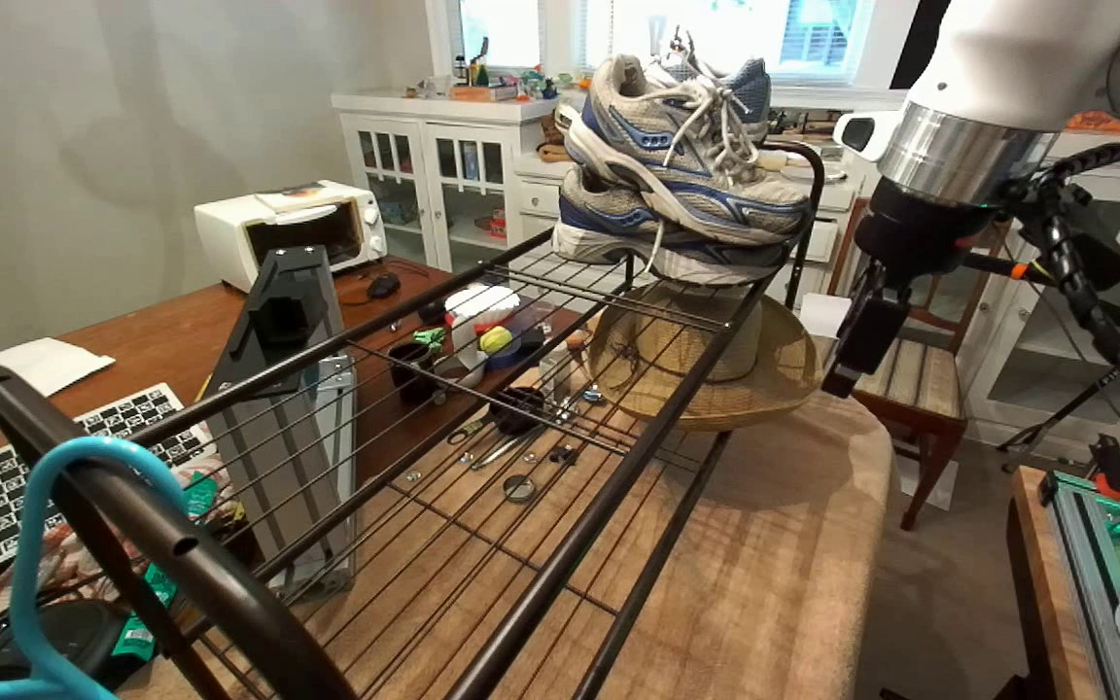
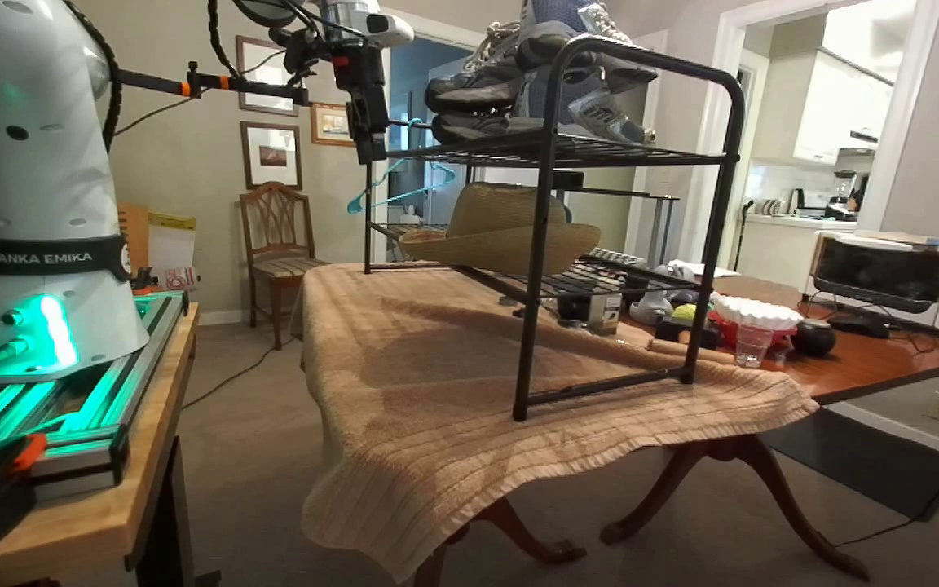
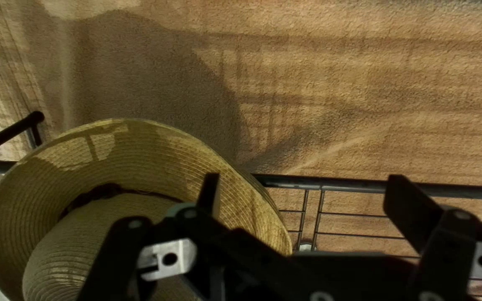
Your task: Unstack the two pairs of sneakers.
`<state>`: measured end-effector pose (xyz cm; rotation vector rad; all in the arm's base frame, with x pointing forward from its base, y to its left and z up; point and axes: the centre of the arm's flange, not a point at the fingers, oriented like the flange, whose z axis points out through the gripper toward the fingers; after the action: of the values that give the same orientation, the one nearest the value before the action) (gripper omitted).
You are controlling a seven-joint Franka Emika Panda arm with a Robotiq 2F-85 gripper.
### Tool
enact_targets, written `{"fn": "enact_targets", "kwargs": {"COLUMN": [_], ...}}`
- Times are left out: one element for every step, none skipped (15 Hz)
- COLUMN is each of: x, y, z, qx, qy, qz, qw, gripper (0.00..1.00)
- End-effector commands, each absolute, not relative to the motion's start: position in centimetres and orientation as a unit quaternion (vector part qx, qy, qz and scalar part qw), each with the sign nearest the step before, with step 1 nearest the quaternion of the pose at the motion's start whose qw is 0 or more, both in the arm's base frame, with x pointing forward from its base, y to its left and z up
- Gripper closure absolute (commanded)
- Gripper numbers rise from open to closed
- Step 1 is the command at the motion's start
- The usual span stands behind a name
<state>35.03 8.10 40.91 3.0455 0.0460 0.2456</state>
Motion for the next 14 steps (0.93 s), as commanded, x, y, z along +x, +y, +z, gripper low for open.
{"fn": "enact_targets", "kwargs": {"x": [34.2, 34.1, 34.1, 34.2, 34.5, 34.7, 34.9, 35.1, 35.2, 35.3, 35.4, 35.4, 35.4, 35.4], "y": [7.8, 7.7, 7.6, 7.6, 7.4, 7.2, 6.9, 6.6, 6.3, 6.1, 5.7, 5.5, 5.2, 5.0], "z": [37.9, 37.3, 37.0, 36.8, 36.7, 36.6, 36.4, 36.4, 36.3, 36.1, 36.0, 35.8, 35.5, 35.1], "qx": [0.993, 0.992, 0.991, 0.989, 0.987, 0.985, 0.984, 0.983, 0.983, 0.985, 0.988, 0.989, 0.991, 0.991], "qy": [0.024, 0.028, 0.031, 0.032, 0.032, 0.03, 0.028, 0.026, 0.022, 0.013, 0.003, -0.002, -0.008, -0.014], "qz": [0.095, 0.105, 0.114, 0.125, 0.139, 0.151, 0.16, 0.163, 0.162, 0.151, 0.13, 0.117, 0.099, 0.093], "qw": [0.061, 0.061, 0.064, 0.067, 0.07, 0.075, 0.078, 0.079, 0.081, 0.083, 0.084, 0.085, 0.084, 0.091], "gripper": [0.0, 0.0, 0.0, 0.0, 0.0, 0.0, 0.0, 0.0, 0.0, 0.0, 0.0, 0.0, 0.0, 0.0]}}
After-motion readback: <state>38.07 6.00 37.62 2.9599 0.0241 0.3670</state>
